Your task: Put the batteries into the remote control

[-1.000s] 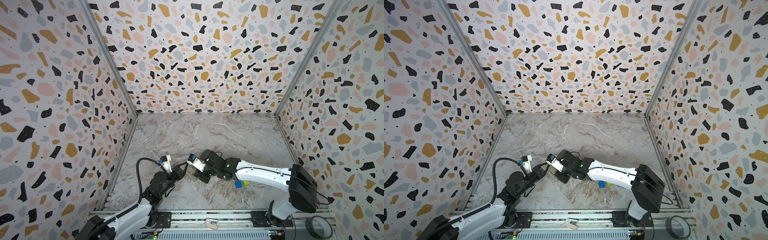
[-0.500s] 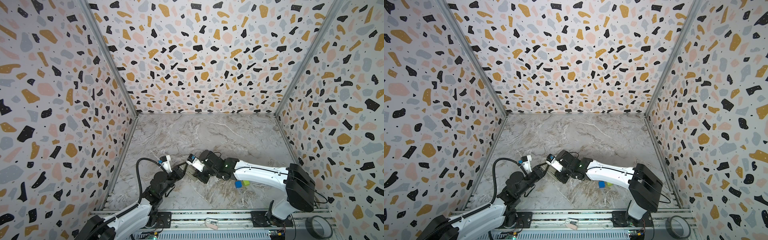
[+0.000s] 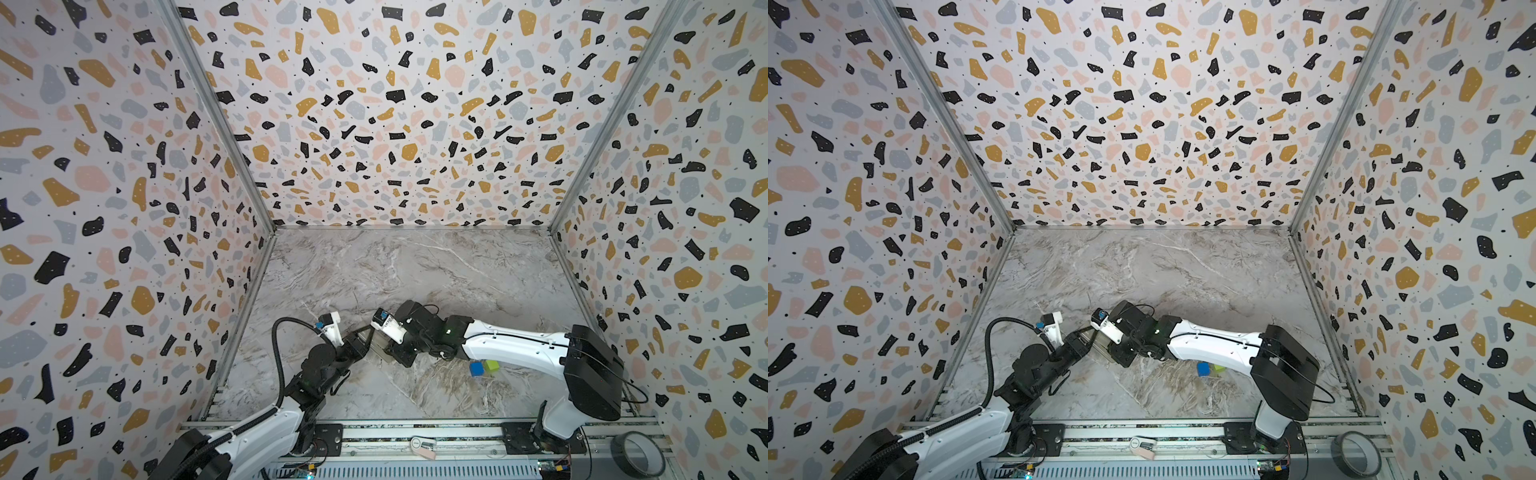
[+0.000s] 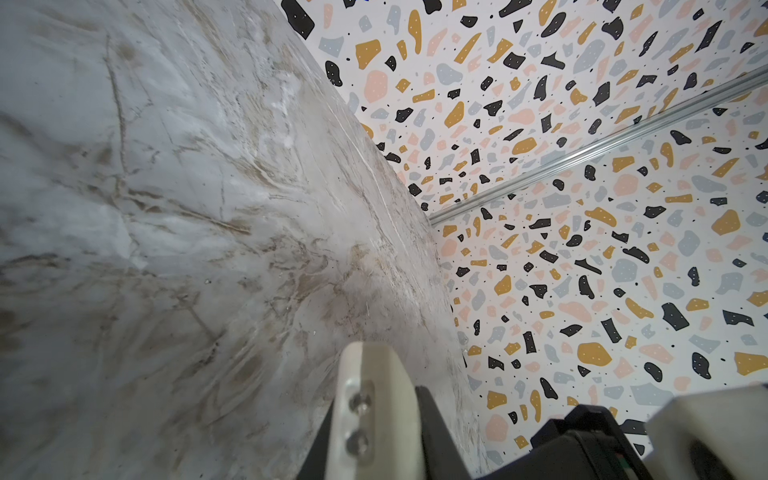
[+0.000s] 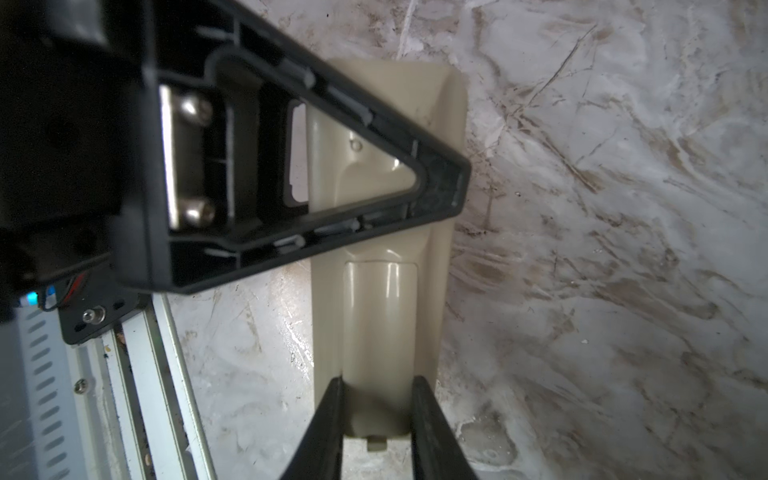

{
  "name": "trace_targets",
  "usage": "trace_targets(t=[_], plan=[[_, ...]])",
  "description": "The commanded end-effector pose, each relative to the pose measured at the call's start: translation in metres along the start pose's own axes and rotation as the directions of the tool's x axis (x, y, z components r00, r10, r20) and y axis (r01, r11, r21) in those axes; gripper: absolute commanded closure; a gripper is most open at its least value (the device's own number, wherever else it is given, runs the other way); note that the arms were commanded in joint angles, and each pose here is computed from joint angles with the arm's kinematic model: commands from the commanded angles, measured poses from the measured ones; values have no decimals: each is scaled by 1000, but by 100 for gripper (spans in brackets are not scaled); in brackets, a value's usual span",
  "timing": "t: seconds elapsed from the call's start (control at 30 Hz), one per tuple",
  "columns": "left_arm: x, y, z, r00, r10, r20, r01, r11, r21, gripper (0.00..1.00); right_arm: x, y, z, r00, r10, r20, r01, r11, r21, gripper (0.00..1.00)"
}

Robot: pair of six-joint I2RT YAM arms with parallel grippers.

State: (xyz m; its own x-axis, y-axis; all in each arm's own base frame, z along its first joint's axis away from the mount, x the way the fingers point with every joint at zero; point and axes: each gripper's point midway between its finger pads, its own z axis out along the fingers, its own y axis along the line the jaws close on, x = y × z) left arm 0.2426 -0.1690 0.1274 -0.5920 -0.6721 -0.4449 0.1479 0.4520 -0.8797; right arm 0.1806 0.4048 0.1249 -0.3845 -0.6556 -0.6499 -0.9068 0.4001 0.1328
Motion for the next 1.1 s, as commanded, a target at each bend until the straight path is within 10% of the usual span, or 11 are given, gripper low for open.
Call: trace_targets(t=[0.0,1.07], plan=[[1,-30,-2,1000,2,-14,0,992,126,100,-26,4,-4,998,-4,67,5,1000,-2,87],[5,-28,-2,999,7,-32,-3,993,122,100,-41,23,-56,977,-69,200,76,997,-24,49]])
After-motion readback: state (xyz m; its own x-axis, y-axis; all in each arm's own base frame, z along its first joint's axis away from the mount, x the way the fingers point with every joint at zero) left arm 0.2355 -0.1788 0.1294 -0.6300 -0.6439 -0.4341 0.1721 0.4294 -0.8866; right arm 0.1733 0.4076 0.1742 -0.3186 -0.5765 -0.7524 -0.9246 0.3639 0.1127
